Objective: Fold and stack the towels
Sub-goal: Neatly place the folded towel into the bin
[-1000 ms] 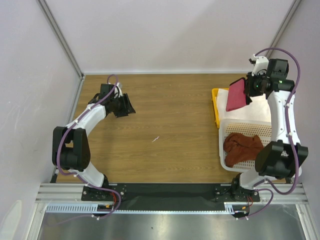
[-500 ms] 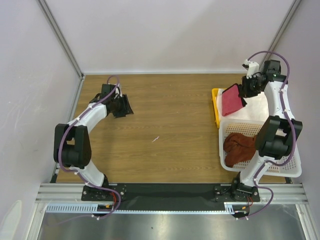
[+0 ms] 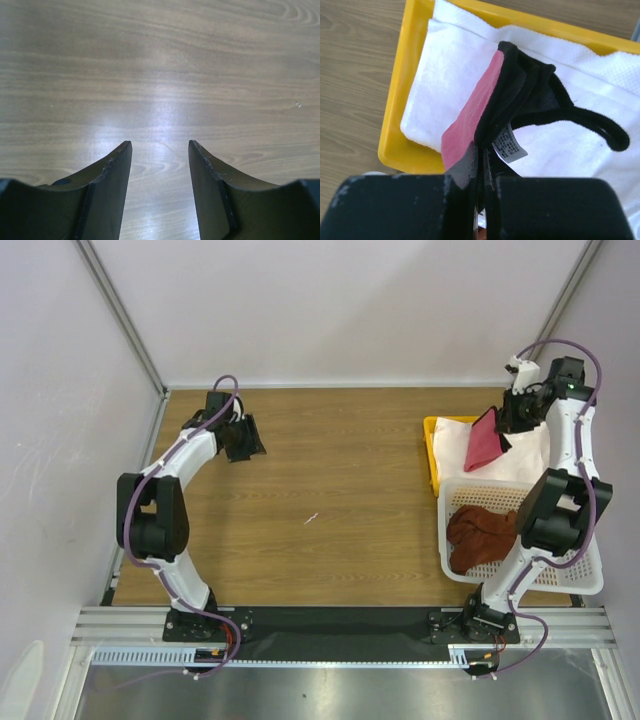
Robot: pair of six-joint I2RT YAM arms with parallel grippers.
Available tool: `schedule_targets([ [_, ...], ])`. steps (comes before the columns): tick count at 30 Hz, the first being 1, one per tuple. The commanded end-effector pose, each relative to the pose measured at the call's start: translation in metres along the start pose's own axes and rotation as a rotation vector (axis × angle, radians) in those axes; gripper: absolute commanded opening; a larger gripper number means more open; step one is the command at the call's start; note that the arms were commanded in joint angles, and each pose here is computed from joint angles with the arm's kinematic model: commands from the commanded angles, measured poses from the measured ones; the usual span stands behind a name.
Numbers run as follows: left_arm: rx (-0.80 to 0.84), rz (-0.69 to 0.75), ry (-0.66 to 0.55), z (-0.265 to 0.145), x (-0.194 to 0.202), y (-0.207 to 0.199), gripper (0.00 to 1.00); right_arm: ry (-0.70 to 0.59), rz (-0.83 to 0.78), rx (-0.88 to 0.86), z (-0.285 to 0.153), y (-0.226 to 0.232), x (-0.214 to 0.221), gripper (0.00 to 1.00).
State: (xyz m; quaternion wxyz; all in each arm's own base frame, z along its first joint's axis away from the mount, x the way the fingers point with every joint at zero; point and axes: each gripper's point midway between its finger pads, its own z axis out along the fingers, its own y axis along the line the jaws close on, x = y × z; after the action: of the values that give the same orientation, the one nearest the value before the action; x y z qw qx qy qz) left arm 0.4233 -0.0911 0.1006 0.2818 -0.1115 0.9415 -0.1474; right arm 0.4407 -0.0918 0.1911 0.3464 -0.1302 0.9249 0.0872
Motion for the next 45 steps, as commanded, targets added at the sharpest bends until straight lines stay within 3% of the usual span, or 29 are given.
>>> schedule_targets([
  [1, -0.017, -0.032, -0.046, -0.006, -0.025, -0.005, 0.55, -0.034, -0.065, -0.014, -0.008, 0.032, -0.023, 0.0],
  [8, -0.013, -0.04, -0.048, -0.002, -0.028, -0.013, 0.55, -0.086, -0.072, -0.133, -0.017, 0.06, -0.043, 0.0],
  [23, -0.06, -0.025, -0.047, -0.002, -0.025, -0.006, 0.55, 0.019, 0.037, -0.21, 0.037, 0.053, 0.004, 0.0],
  [36, -0.05, -0.029, -0.04, -0.001, -0.018, -0.006, 0.55, -0.072, -0.071, -0.223, -0.006, 0.092, -0.053, 0.0],
  [45, -0.054, -0.025, -0.024, 0.001, -0.008, -0.001, 0.55, -0.003, -0.04, -0.243, 0.013, 0.088, -0.023, 0.0],
])
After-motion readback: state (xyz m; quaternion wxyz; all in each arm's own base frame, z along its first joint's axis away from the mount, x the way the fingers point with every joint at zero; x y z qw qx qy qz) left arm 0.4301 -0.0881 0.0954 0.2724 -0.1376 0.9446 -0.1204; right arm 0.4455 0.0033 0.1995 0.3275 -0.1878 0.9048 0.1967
